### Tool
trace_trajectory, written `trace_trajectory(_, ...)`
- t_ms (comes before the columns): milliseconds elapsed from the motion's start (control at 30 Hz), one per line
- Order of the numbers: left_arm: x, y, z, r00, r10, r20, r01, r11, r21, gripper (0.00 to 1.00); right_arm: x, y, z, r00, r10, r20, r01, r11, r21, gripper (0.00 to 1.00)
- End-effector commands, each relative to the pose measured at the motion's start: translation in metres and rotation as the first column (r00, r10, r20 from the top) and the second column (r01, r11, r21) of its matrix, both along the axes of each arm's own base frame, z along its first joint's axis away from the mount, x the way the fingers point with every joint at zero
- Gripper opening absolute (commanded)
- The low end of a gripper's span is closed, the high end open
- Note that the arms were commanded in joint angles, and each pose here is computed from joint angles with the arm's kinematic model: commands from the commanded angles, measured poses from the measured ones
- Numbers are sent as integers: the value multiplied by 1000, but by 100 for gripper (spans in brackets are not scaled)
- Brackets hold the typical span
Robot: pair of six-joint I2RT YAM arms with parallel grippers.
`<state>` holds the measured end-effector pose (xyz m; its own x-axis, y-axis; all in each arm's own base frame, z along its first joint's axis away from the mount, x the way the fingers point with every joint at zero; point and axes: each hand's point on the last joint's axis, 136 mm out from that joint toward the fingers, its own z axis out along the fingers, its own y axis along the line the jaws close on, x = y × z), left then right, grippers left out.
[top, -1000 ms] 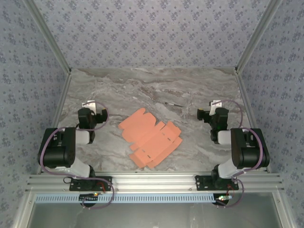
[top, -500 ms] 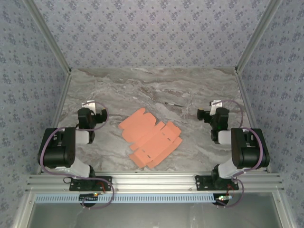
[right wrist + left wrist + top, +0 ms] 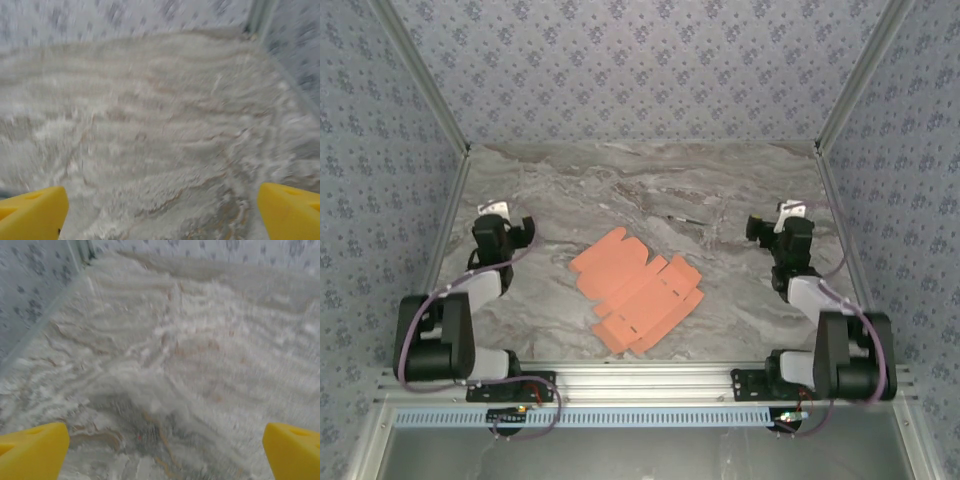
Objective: Fold the paper box
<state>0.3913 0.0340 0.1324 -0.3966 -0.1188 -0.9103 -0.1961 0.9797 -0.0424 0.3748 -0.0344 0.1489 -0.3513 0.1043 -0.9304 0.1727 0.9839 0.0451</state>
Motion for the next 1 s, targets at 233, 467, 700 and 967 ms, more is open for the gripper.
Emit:
trace_trajectory(233, -34, -105, 27, 982, -186, -35, 120, 756, -644, 99, -78, 66, 1, 951, 95, -293, 26, 923, 385, 99)
trace_trajectory(467, -78, -212, -20, 840, -469, -273, 335, 844, -418, 94, -147, 152, -51, 788, 338, -514, -61, 874, 481, 98)
trace_trajectory(700, -84, -255, -33, 793, -549, -262, 423, 807, -411, 93, -169, 188, -89, 722, 397, -566, -129, 882, 453, 85)
trace_trajectory(967, -77, -270, -23, 784, -577, -229, 461, 788, -407, 93, -157, 217, -104, 711, 513, -481, -235, 818, 525, 59)
